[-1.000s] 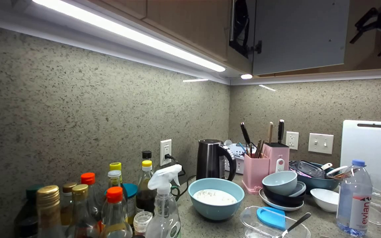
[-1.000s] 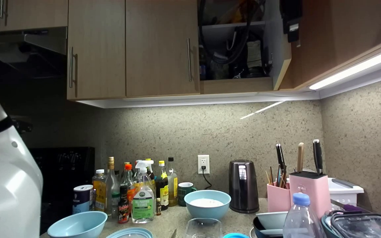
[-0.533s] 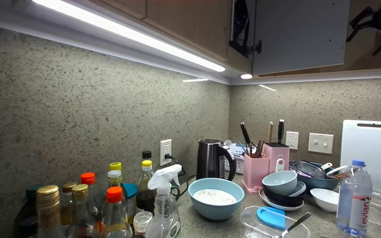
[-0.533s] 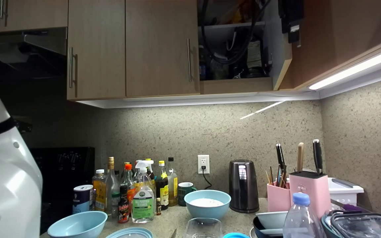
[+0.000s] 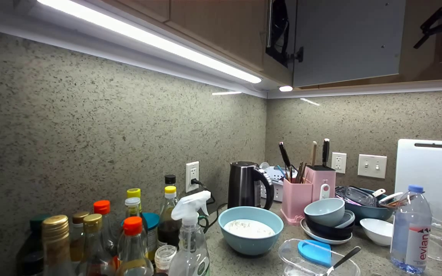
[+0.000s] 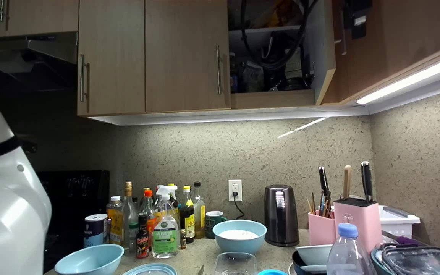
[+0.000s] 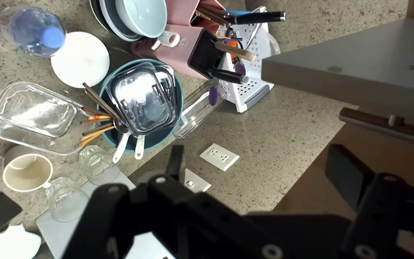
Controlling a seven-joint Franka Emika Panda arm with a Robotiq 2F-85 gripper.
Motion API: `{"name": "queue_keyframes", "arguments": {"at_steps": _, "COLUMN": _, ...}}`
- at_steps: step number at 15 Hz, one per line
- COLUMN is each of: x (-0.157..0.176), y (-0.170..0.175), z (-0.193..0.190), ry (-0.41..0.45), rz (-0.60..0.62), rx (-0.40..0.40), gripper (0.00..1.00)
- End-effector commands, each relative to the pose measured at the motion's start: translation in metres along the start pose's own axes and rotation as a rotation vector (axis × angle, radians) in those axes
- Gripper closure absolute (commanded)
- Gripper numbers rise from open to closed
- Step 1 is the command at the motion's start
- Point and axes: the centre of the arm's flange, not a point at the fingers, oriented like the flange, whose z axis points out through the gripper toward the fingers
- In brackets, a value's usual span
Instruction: Close the door of the top kitchen cabinet
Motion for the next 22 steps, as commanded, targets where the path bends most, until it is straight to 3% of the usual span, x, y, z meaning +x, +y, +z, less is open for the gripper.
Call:
{"name": "queue_keyframes", "arguments": {"at_steps": 1, "x": 0.007, "y": -0.021, "z": 0.011, "ry": -0.022, "rz": 0.006, "rx": 0.039, "gripper": 0.0}}
{"name": "queue_keyframes", "arguments": {"at_steps": 5, "x": -0.003, "y": -0.046, "z": 0.034, "ry": -0.099, "rz": -0.055, "rx": 0.053, "gripper": 0.0}}
{"name": "queue_keyframes", "arguments": {"at_steps": 11, "x": -0.029, "y": -0.051, "z": 0.043, "ry": -0.114, "rz": -0.111, "rx": 0.034, "gripper": 0.0}}
{"name": "queue_keyframes", "arguments": {"at_steps": 17, "x": -0.123, "y": -0.035, "z": 0.02, "ry": -0.205, "rz": -0.328, "rx": -0.005, "gripper": 0.0}}
{"name": "queue_keyframes", "arguments": {"at_steps": 20, "x": -0.179, "y": -0.029, "z": 0.008, "ry": -0.304, "rz": -0.458, "rx": -0.015, "gripper": 0.0}}
{"name": "queue_keyframes", "arguments": {"at_steps": 21, "x": -0.19, "y": -0.029, "z": 0.006, "ry": -0.32, "rz": -0.484, "rx": -0.008, "gripper": 0.0}}
{"name": "queue_keyframes", "arguments": {"at_steps": 22, "x": -0.169, "y": -0.049, "z": 0.009, "ry": -0.281, "rz": -0.419, "rx": -0.022, "gripper": 0.0}}
